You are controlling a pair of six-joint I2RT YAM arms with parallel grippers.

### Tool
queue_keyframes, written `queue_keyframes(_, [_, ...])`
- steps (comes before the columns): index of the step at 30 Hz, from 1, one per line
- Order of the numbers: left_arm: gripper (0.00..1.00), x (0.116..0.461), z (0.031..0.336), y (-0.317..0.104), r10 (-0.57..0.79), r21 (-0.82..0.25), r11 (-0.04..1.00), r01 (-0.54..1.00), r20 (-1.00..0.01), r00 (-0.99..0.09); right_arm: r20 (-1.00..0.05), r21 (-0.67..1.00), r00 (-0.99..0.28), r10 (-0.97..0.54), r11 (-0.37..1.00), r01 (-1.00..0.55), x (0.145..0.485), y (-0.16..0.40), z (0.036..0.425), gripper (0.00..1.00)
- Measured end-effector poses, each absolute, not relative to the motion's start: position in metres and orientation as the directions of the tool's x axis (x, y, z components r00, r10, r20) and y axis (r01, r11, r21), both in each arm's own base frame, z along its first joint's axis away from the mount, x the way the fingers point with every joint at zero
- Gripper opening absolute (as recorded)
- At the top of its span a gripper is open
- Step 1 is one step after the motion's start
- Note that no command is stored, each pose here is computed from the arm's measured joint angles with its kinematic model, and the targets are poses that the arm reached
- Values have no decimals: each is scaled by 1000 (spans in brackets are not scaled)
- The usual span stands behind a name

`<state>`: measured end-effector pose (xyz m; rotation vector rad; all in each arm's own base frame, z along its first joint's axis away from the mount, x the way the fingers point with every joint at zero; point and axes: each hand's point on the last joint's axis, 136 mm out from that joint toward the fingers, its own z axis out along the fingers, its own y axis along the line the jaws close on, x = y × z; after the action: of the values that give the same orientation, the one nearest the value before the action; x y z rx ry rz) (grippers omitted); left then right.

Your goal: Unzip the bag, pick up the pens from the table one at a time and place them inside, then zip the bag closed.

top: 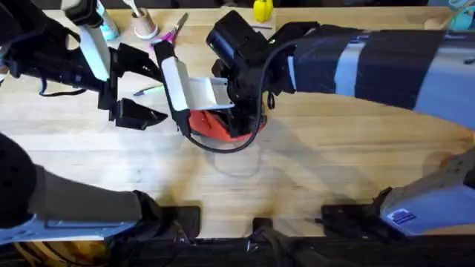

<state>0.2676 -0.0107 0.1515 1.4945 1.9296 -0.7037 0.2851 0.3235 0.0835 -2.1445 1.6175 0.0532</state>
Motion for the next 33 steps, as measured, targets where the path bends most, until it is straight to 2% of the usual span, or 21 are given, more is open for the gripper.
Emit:
queue_keyframes(9, [994, 273, 150, -8, 668, -22, 229, 973, -724, -173, -313, -310, 256, -914, -157, -938, 283, 321, 88, 994])
queue_keyframes(13, [993, 280, 148, -4, 684, 16, 231, 973, -714, -151, -350, -326, 223, -910, -105, -939, 281, 319, 109, 994])
queue_keyframes(16, [993, 291, 140, 7, 717, 40, 272, 961, -674, -175, -401, -363, 199, -894, -45, -931, 283, 317, 139, 994])
queue_keyframes(23, [993, 323, 124, 41, 765, 75, 453, 888, -545, -344, -532, -409, 96, -841, 157, -899, 293, 294, 205, 994])
queue_keyframes(28, [992, 345, 118, 52, 792, 143, 514, 846, -457, -404, -588, -385, 9, -809, 270, -882, 300, 280, 223, 994])
queue_keyframes(33, [991, 364, 115, 52, 834, 227, 509, 830, -368, -411, -605, -354, -48, -794, 322, -878, 303, 275, 223, 994])
